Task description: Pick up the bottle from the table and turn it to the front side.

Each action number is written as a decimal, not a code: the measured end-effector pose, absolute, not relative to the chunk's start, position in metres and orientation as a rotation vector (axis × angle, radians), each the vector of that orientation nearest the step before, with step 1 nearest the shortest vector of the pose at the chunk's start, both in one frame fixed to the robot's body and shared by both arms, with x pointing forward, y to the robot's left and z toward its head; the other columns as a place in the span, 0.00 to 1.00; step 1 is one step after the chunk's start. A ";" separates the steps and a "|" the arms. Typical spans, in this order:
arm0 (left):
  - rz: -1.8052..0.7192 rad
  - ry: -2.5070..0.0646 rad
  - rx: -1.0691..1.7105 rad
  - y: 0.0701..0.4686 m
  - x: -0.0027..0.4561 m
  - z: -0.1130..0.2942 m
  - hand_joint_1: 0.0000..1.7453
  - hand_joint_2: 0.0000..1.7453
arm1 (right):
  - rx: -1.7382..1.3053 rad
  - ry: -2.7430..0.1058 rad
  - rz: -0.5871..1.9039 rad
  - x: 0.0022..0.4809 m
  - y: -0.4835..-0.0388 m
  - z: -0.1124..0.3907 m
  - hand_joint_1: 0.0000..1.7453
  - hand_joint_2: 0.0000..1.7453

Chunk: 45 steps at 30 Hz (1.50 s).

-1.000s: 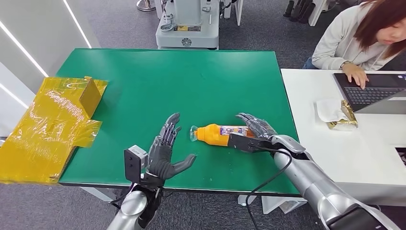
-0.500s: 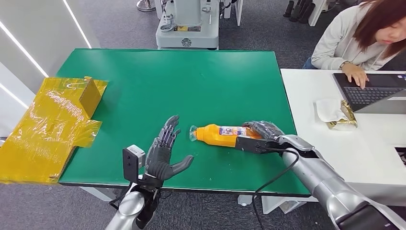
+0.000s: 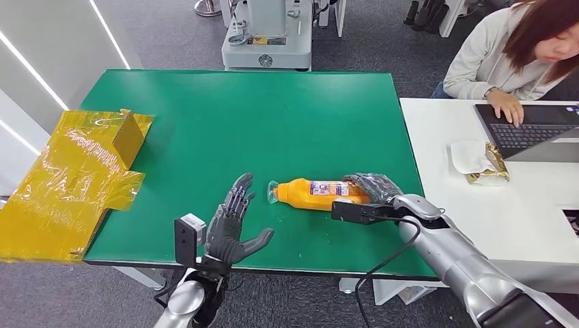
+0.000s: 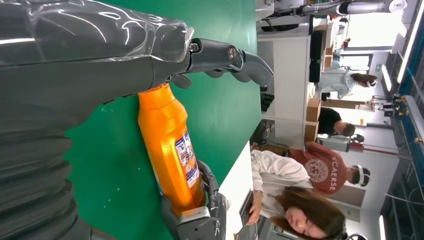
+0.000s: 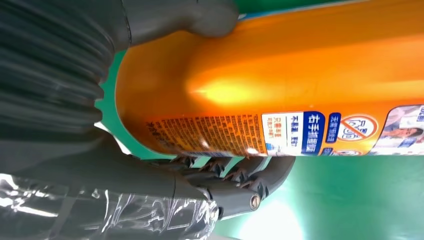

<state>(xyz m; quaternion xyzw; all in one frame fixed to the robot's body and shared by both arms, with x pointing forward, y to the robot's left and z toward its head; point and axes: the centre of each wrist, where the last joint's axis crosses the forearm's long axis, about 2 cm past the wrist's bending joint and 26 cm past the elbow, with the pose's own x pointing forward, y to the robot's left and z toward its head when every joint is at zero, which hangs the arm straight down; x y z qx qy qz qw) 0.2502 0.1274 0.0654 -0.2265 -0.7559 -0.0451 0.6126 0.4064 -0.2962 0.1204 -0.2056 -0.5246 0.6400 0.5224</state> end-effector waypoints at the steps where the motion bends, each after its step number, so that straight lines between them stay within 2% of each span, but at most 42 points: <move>1: -0.103 -1.742 -0.520 0.128 0.250 0.065 0.00 1.00 | -0.493 -1.262 1.531 0.406 -0.295 0.119 1.00 1.00; 5: -0.101 -1.746 -0.489 0.130 0.248 0.063 0.00 1.00 | -0.410 -1.332 1.480 0.400 -0.292 0.114 1.00 1.00; 10: -0.096 -1.767 -0.416 0.134 0.243 0.058 0.00 1.00 | -0.123 -1.617 1.093 0.355 -0.267 0.080 1.00 1.00; 14: -0.091 -1.775 -0.411 0.134 0.243 0.059 0.00 1.00 | -0.083 -1.662 0.965 0.321 -0.253 0.063 1.00 1.00; 22: -0.093 -1.796 -0.377 0.136 0.245 0.060 0.00 1.00 | -0.060 -1.707 0.825 0.286 -0.242 0.052 1.00 1.00; 38: -0.058 -1.820 -0.308 0.157 0.256 0.062 0.00 1.00 | -0.035 -1.782 0.647 0.263 -0.229 0.051 1.00 1.00; 45: -0.125 -1.832 -0.364 0.165 0.285 0.074 0.00 1.00 | -0.034 -1.911 0.536 0.281 -0.213 0.072 1.00 1.00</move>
